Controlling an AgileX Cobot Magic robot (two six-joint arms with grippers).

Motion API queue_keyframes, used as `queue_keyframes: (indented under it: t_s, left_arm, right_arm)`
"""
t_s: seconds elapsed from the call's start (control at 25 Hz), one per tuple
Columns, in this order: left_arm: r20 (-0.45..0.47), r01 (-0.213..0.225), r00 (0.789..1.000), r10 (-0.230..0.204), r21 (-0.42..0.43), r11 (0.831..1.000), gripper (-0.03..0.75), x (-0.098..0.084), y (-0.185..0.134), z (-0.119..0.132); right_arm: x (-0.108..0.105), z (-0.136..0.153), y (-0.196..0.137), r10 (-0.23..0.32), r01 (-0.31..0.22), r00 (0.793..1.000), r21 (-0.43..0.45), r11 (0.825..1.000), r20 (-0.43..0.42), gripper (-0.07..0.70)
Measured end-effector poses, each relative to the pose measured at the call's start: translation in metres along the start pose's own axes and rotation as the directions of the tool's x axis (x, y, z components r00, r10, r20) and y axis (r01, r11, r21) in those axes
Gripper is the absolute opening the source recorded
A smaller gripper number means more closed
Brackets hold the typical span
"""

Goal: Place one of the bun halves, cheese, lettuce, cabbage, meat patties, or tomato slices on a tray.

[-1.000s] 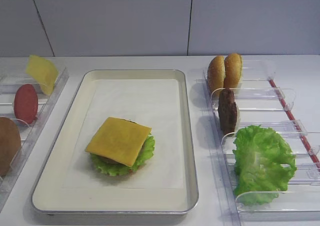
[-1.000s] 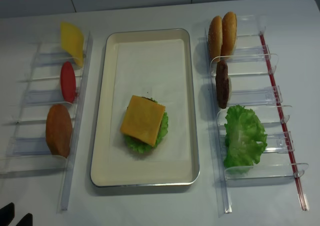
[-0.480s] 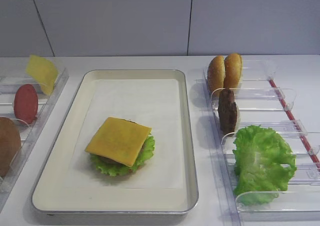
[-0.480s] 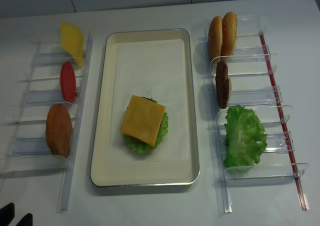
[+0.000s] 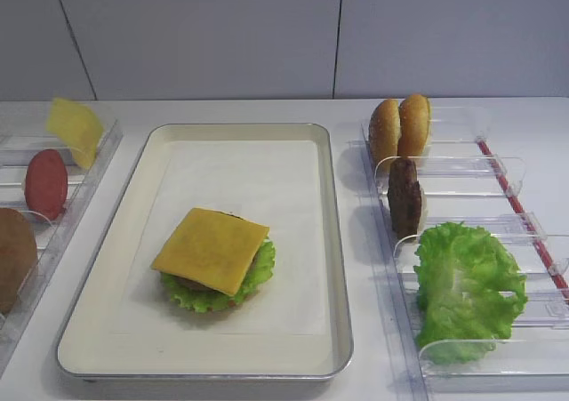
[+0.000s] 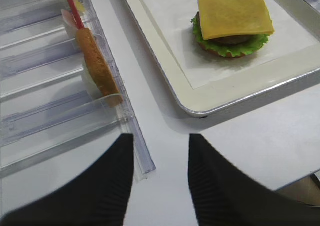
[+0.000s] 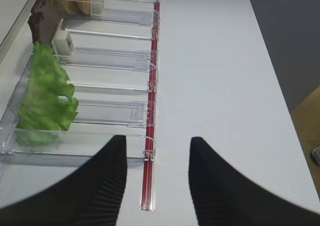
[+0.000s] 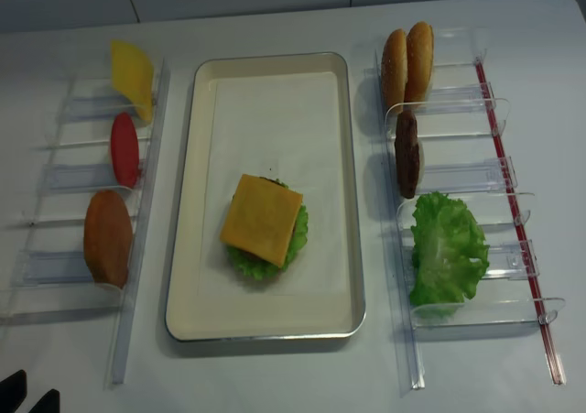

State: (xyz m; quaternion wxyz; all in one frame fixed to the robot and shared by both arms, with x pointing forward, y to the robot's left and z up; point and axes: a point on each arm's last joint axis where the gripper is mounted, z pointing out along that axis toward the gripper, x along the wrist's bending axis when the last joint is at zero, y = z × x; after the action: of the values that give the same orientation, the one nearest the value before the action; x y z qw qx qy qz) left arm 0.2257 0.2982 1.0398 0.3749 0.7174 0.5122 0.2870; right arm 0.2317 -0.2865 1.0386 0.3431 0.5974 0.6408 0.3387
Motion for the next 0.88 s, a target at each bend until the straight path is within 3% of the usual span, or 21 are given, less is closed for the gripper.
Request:
queue_keyframes:
  t_s: [0.88]
  left_arm:
    - [0.0,0.0,1.0,0.0,0.0,1.0,0.248,0.0,0.0,0.0]
  right_arm:
    - [0.0,0.0,0.0,0.0,0.0,1.0,0.0,1.0,0.0,0.33]
